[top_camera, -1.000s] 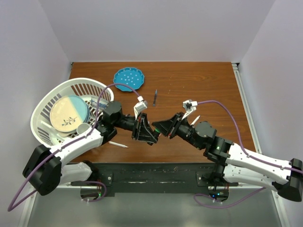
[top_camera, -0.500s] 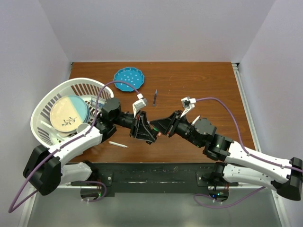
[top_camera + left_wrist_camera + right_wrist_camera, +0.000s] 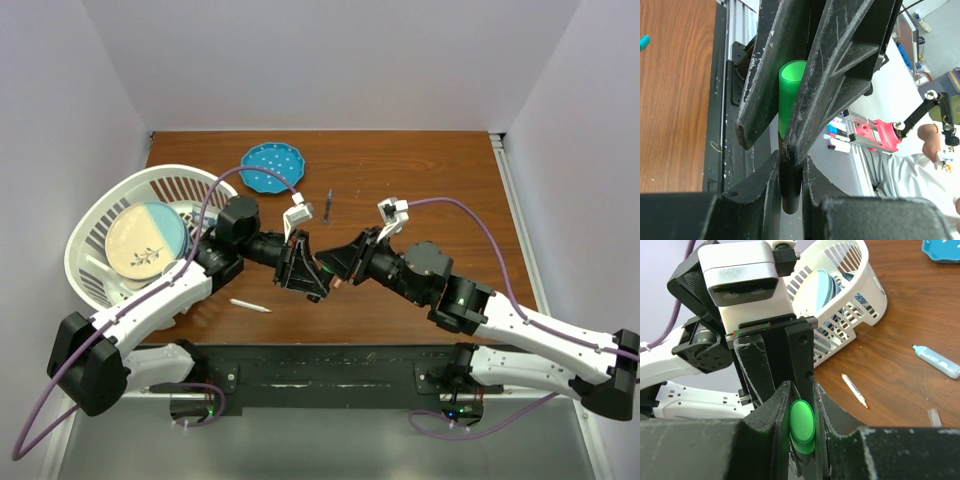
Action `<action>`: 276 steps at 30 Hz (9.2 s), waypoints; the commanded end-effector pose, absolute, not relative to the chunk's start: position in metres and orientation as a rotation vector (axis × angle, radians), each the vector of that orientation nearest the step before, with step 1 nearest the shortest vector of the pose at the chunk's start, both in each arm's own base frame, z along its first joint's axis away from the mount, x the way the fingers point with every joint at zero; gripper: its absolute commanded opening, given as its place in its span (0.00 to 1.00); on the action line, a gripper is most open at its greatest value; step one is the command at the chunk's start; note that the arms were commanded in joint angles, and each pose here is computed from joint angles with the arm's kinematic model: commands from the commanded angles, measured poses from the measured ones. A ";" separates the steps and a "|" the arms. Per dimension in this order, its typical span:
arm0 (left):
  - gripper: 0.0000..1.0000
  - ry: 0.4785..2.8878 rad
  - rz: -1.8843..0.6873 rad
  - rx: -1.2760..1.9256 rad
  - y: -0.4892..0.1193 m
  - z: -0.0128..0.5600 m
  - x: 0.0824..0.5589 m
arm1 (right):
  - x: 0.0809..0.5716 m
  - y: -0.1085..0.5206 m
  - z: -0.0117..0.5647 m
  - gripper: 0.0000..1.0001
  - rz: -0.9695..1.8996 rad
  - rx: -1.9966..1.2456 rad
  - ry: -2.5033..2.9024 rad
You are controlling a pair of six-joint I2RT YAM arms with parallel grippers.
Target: Insert the pens into the pen caps
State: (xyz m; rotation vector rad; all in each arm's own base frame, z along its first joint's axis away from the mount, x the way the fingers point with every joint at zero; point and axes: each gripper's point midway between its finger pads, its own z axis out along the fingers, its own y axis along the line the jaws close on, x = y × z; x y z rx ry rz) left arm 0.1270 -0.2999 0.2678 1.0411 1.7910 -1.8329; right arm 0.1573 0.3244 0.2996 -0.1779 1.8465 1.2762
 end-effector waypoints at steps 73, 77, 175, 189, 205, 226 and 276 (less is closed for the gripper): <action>1.00 1.710 -0.673 0.359 -0.169 0.276 0.235 | 0.358 0.267 0.103 0.50 0.378 -0.544 2.558; 1.00 1.653 -0.664 0.342 -0.162 0.288 0.230 | 0.353 0.302 0.100 0.52 0.381 -0.792 2.454; 0.00 1.373 -1.580 0.585 -0.254 0.341 0.158 | 0.127 0.355 0.286 0.55 1.253 -0.503 1.699; 0.00 1.278 -1.668 0.624 -0.252 0.356 0.141 | 0.116 0.362 0.307 0.43 1.380 -0.499 1.622; 0.42 1.300 -1.701 0.595 -0.251 0.335 0.139 | 0.121 0.365 0.334 0.00 1.409 -0.459 1.523; 0.00 1.479 -1.283 0.506 -0.237 0.326 0.187 | 0.199 0.253 0.218 0.51 0.748 0.244 1.934; 0.00 1.555 -0.966 0.623 -0.211 0.291 0.192 | 0.401 0.099 0.060 0.59 -0.150 2.108 1.800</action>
